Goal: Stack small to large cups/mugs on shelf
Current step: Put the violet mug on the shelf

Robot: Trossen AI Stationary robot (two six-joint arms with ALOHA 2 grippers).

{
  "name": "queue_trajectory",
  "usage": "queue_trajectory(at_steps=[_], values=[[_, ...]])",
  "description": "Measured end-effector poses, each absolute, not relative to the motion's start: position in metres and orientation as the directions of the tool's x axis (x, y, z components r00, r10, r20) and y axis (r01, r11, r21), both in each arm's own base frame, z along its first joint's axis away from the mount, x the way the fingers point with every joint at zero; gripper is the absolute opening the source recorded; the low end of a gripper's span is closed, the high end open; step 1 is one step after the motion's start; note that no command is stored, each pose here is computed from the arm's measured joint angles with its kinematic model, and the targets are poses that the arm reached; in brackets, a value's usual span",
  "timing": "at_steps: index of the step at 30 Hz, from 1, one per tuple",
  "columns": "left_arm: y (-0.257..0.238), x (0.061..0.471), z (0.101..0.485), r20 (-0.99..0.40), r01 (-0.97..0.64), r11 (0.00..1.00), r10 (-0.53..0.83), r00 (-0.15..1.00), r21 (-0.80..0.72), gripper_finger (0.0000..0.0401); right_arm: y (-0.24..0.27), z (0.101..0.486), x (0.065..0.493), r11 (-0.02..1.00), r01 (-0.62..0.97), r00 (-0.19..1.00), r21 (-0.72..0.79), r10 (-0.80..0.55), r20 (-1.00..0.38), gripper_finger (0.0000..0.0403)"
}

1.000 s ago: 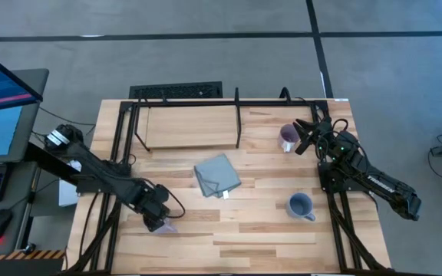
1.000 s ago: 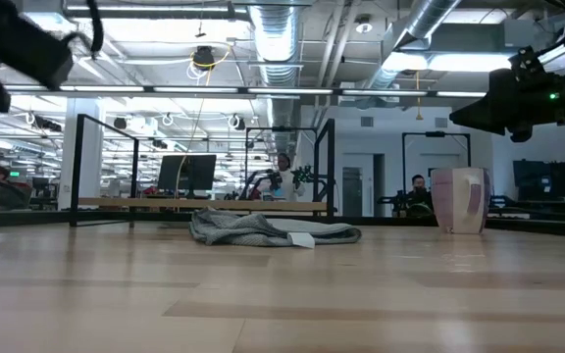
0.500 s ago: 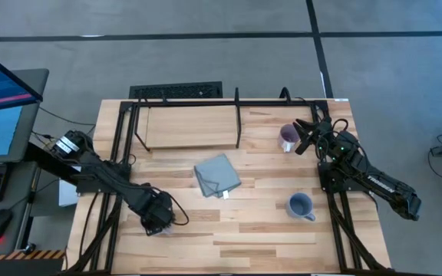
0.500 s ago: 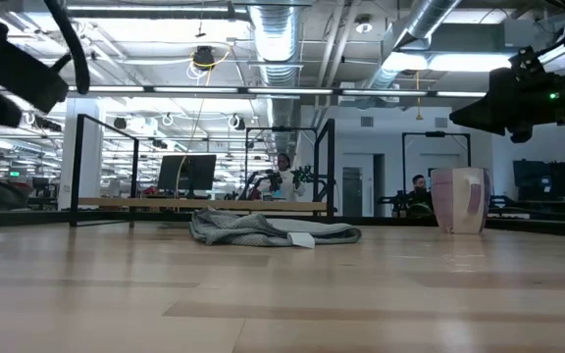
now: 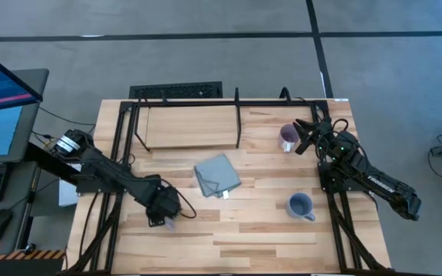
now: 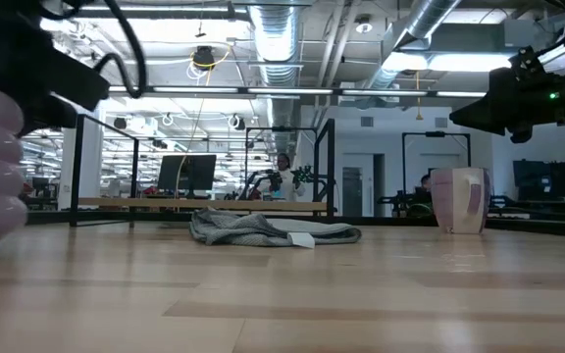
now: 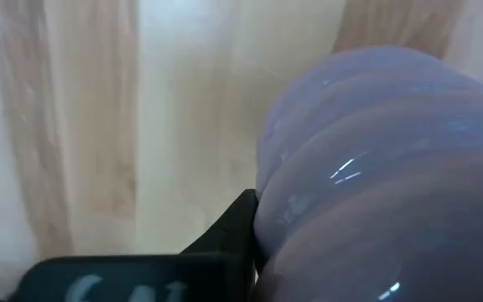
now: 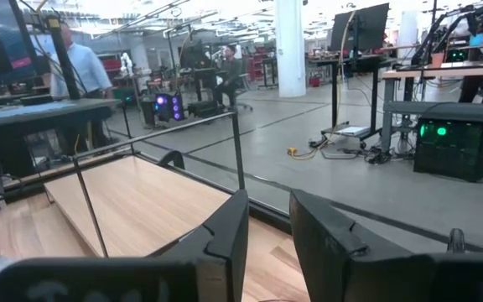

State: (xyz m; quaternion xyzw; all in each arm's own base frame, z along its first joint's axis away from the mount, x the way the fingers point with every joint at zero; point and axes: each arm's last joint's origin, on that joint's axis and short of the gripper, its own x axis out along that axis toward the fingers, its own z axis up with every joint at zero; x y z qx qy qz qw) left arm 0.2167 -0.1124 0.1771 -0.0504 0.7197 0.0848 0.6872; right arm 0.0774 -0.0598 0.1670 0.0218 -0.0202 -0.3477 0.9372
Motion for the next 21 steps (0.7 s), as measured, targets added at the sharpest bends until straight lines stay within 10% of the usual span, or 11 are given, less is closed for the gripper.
queue_trajectory(at_steps=[21], values=[[-0.013, 0.251, 0.178, -0.998, -0.04, 0.997, 0.067, 0.018, 0.066, 0.0035, -0.06, 0.167, 0.077, 0.757, 0.651, 0.757, 0.055, -0.652, 0.022, 0.0114]])
